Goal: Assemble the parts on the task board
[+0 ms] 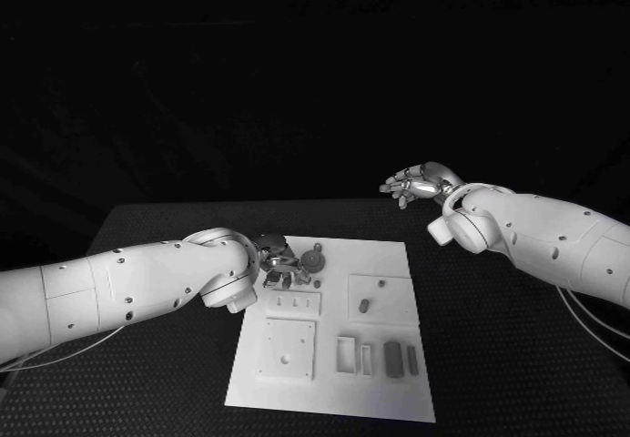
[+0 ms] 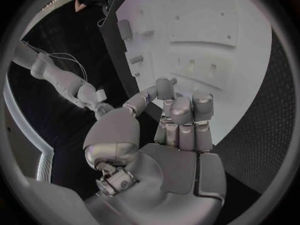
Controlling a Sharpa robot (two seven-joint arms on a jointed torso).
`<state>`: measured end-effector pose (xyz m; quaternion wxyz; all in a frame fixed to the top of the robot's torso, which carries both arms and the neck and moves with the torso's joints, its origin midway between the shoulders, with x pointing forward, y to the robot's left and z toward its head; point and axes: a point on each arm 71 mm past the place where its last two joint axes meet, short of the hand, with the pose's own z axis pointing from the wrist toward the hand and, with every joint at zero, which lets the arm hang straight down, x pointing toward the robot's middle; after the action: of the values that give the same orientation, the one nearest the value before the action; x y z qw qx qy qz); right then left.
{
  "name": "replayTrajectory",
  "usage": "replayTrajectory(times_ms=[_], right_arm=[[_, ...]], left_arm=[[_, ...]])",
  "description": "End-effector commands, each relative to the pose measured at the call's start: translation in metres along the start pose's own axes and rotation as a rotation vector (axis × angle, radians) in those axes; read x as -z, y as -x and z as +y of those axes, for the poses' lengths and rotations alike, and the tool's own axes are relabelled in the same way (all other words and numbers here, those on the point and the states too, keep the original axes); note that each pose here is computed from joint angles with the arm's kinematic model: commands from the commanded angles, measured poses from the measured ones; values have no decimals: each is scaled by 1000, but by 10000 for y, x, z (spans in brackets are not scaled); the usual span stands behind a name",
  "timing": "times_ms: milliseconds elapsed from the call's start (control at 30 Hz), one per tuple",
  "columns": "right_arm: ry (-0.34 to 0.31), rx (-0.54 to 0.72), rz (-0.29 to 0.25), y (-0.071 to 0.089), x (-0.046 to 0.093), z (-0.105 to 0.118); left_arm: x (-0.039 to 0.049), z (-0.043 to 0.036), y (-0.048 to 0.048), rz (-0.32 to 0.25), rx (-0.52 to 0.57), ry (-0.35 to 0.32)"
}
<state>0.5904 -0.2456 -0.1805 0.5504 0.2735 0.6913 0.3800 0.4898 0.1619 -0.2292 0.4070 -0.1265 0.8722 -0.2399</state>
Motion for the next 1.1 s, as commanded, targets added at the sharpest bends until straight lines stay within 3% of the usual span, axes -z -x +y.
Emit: replayTrajectory(times_ms=[33,433,733,1100], right_arm=[[4,6,16,-13,-2,8],[7,7,18,-28,-8,19],[6,6,21,-26,-8,16],[3,15,15,-10,-10,5]], left_arm=[[-15,-12,0,1,-28,0],[-42,24,-19,11,-57,19],[-39,150,-44,33,-70,51],[-31,222,-115,31,-122,49]])
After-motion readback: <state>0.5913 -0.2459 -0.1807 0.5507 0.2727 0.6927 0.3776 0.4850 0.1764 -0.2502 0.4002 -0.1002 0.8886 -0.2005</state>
